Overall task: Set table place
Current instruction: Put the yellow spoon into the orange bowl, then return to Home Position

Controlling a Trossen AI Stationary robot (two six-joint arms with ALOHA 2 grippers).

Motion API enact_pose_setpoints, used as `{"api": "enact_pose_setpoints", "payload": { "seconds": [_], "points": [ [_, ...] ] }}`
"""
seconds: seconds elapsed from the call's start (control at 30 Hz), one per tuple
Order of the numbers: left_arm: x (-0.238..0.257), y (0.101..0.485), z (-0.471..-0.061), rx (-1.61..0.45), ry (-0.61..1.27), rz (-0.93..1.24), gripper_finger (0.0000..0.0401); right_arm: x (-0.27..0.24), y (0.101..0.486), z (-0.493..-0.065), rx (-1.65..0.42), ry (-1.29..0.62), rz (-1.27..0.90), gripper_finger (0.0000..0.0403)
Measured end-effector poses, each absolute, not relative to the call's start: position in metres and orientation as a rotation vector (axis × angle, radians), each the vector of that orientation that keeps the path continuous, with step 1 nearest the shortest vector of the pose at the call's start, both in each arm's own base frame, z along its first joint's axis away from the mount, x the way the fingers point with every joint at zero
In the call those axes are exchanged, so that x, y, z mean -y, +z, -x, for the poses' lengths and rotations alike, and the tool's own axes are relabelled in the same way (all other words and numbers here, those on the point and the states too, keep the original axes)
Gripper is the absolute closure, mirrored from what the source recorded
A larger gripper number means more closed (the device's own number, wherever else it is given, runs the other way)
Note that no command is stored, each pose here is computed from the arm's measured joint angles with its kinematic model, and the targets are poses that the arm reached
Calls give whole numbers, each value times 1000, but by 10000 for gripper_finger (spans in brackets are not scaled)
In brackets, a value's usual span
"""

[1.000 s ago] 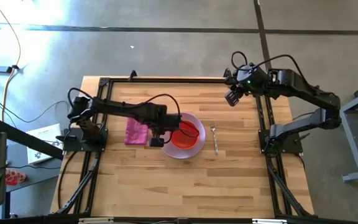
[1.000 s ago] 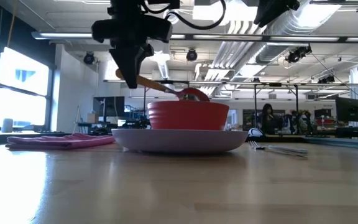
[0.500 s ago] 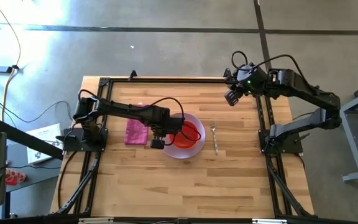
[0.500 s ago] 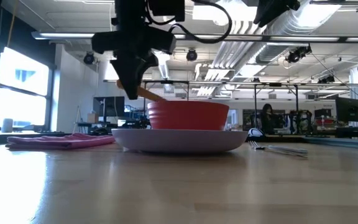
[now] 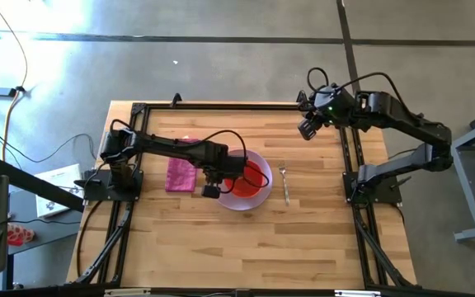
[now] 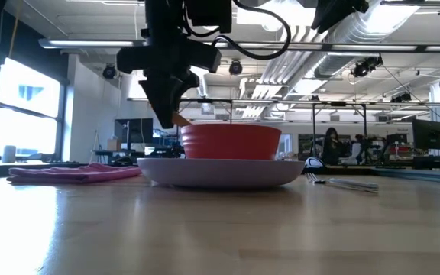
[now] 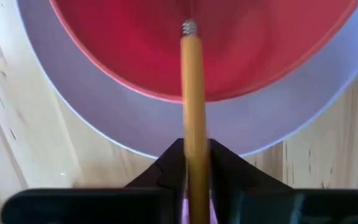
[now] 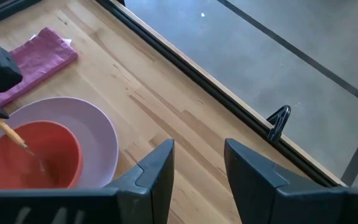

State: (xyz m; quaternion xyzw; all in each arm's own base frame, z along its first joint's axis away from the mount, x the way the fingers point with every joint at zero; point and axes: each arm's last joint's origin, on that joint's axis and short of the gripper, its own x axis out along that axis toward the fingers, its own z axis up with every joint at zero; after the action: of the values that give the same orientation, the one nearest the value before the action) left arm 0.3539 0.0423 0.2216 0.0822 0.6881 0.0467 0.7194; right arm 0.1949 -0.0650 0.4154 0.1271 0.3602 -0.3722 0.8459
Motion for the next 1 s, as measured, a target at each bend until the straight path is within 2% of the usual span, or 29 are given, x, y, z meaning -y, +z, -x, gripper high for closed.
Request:
{"api": "enact_pose_setpoints", "payload": {
  "seconds": [0.33,0.5,0.63,0.73,0.8,0.9,1.0],
  "points": [
    [-43,231,-358,-1483,99,-203,258,65,416,-194,-765,-778,-253,269],
    [-46,265,-362,-1463,150,-287,214,60,426,-177,-716,-764,-211,269],
    [-48,303,-357,-1467,250,-374,193,52,441,-147,-623,-758,-205,270],
    [-45,335,-342,-1421,344,-440,192,40,451,-113,-536,-736,-214,287],
    [-44,353,-325,-1374,418,-450,199,33,454,-91,-475,-713,-233,315],
    [-37,373,-292,-1285,521,-419,220,23,449,-65,-386,-627,-245,379],
    [-27,382,-249,-1167,604,-380,253,16,434,-50,-278,-519,-245,391]
  ]
}}
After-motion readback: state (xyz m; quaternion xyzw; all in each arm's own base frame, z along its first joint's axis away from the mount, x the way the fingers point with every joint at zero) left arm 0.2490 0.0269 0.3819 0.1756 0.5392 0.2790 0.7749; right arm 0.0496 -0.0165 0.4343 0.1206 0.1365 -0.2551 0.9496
